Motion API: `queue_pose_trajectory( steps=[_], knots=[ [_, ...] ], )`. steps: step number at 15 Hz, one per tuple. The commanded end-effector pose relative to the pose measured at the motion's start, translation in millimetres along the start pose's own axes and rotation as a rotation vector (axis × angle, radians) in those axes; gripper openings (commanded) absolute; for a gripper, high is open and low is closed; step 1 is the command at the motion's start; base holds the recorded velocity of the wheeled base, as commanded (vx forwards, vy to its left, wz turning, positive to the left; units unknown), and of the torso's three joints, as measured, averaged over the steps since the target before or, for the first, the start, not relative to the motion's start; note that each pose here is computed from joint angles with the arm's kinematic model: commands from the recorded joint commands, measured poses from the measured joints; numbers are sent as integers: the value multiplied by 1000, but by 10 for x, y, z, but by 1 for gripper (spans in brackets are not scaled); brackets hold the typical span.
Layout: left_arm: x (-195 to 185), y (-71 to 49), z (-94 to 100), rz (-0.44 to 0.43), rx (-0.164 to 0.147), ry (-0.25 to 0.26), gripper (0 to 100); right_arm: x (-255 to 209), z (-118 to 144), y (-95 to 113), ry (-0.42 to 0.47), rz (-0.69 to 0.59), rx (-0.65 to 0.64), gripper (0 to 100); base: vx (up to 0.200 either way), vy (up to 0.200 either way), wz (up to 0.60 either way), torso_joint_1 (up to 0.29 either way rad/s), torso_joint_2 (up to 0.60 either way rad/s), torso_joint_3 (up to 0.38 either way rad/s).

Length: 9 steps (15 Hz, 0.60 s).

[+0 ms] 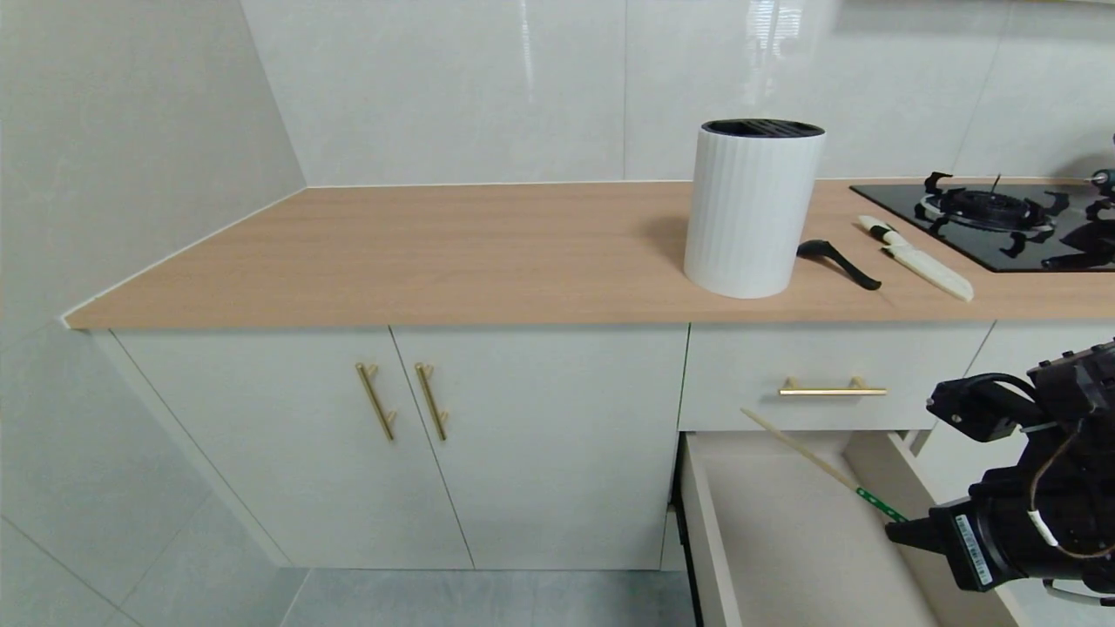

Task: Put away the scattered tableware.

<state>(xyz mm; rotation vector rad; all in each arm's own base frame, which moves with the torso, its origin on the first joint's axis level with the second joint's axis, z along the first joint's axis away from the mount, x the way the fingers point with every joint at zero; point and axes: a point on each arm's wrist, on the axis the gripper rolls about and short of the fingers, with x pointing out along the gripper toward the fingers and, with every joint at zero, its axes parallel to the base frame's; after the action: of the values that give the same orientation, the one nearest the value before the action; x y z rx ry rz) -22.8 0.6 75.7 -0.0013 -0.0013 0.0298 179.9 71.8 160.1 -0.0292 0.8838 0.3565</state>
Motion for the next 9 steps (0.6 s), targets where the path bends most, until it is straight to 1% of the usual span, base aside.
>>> queue_pose_trajectory(
  steps=[1,6,9],
  knots=[
    [0,0,0,1,0,0,100,59,-11,-4,28,-2,-1,0,0,0,0,-193,466,271],
    [0,0,0,1,0,0,100,212,-33,-21,82,-30,2,0,0,0,0,-181,472,280],
    [0,0,0,1,0,0,100,351,-12,-41,91,-64,8,0,0,0,0,-163,460,294]
  ],
)
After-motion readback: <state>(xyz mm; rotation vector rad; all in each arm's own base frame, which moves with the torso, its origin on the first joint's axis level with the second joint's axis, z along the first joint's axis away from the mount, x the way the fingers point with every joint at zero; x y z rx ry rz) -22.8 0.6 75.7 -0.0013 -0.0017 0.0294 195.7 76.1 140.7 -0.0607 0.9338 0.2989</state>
